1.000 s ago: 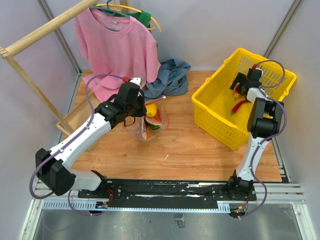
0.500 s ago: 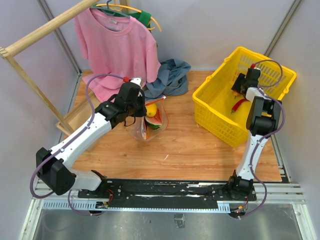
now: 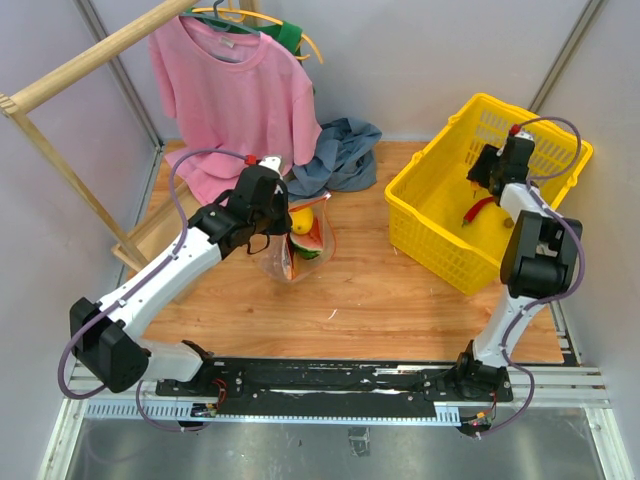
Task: Place the food in the zip-top bag and seal the zipper
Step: Pick up the fake fruit from the bin, then place the fake fruit in the zipper food storage bag.
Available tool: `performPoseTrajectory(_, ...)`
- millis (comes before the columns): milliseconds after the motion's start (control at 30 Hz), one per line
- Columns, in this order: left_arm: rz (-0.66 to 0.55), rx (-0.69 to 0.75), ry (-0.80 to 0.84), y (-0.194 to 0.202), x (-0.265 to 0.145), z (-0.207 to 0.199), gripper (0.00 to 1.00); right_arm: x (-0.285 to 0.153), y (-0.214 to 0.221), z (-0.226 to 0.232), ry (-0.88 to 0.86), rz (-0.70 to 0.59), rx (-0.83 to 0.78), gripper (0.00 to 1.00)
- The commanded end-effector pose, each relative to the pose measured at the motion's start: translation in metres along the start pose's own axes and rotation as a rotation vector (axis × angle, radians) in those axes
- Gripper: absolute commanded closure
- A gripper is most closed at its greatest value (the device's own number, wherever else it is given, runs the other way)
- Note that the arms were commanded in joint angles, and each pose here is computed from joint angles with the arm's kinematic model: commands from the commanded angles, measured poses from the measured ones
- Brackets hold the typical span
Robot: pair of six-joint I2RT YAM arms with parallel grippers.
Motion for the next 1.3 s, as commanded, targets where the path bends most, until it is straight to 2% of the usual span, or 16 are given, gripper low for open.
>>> performPoseTrajectory(0, -0.041, -0.006, 0.036, -0.009, -0.011, -0.002, 1.00, -0.040, -0.035, 0.004, -0.019, -0.104, -0.016, 0.70)
performPoseTrajectory(333, -0.012, -0.011, 0.083, -0.008, -0.014, -0.010, 1.00, -0.127, -0.072, 0.024, -0.057, -0.190, -0.013, 0.71)
performPoseTrajectory(633, 0.006, -0.023, 0.106, -0.006, -0.015, -0.014, 1.00, -0.206, -0.088, 0.081, -0.217, -0.282, -0.082, 0.72)
performPoseTrajectory(967, 0.019, -0.040, 0.125, -0.004, -0.013, -0.017, 1.00, -0.292, -0.067, 0.182, -0.536, -0.391, -0.195, 0.72)
performPoseTrajectory(1267, 0.014, -0.059, 0.121, -0.006, -0.011, -0.018, 1.00, -0.347, -0.022, 0.266, -0.805, -0.444, -0.295, 0.72)
Point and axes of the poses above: each gripper's point midway between its finger pads, its own x axis out along the fingers, its own z axis along the line the jaws close on, y = z × x, the point moved 5 cm from there along -x, back along the fingers, and after that the axes turned 12 degrees about -x, right-handed, at the moved point
